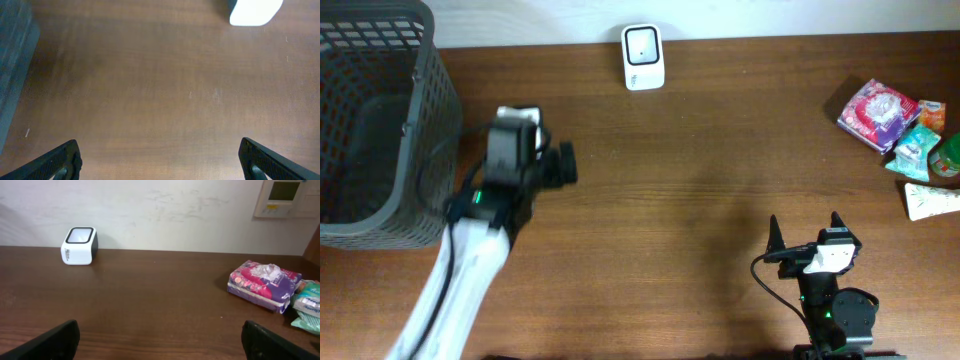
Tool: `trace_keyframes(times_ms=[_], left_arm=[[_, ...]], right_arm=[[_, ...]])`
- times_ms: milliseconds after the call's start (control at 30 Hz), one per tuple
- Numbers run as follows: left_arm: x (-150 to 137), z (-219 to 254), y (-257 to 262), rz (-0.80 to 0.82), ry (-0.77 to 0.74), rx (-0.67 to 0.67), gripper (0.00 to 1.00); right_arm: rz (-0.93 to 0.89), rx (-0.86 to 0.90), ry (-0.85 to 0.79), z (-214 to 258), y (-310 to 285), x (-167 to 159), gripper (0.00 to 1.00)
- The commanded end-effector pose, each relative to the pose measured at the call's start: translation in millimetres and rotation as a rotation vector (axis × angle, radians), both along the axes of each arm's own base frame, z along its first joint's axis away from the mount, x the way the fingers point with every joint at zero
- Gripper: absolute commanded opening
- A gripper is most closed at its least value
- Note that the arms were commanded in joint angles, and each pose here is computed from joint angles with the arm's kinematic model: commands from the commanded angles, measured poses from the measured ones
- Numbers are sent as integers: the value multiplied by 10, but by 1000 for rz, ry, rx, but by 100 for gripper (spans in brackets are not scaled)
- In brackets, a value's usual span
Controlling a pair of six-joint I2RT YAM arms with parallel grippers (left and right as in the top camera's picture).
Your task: Scan the item barcode
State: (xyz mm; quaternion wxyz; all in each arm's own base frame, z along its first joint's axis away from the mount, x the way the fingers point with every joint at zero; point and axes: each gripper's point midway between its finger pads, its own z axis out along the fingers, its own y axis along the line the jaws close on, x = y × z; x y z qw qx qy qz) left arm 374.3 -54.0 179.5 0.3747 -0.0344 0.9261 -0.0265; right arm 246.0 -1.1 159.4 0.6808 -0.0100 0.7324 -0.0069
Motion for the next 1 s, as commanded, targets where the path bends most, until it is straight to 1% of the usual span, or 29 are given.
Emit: trace_keyframes(times_ms=[0, 33, 67, 133, 200, 267, 333, 433, 567, 833, 900, 967], left_arm=[[-497, 108, 2, -50, -73, -54, 99], [-691, 201, 7, -65, -119, -74, 99], [-821, 289, 32, -66, -155, -79, 99], [-1138, 405, 93, -66, -174, -81, 99], [-1313, 421, 140, -61, -172, -75, 99], [-1385, 432, 153, -102, -214, -33, 99], [-1429, 423, 147, -133, -300, -17, 99], [-1437, 463, 142, -156, -511, -18, 99], [-1424, 539, 24, -317, -751, 78, 99], [-1333, 241, 198, -242, -841, 120, 99], [-1315, 266, 268, -199, -906, 143, 99], [-1312, 255, 299, -176, -929, 140, 99]], right_arm=[[11, 12, 3, -31, 27, 0, 99], [11, 11, 3, -31, 27, 0, 99], [11, 12, 3, -31, 27, 0, 99], [11, 11, 3, -31, 27, 0, 99], [11, 12, 3, -31, 27, 0, 99], [11, 11, 3, -31, 27, 0, 99], [11, 11, 3, -31, 27, 0, 99], [11, 11, 3, -31, 27, 0, 98], [11, 12, 3, -31, 27, 0, 99], [11, 12, 3, -31, 27, 0, 98], [11, 12, 3, -31, 27, 0, 99], [11, 12, 3, -31, 27, 0, 99]])
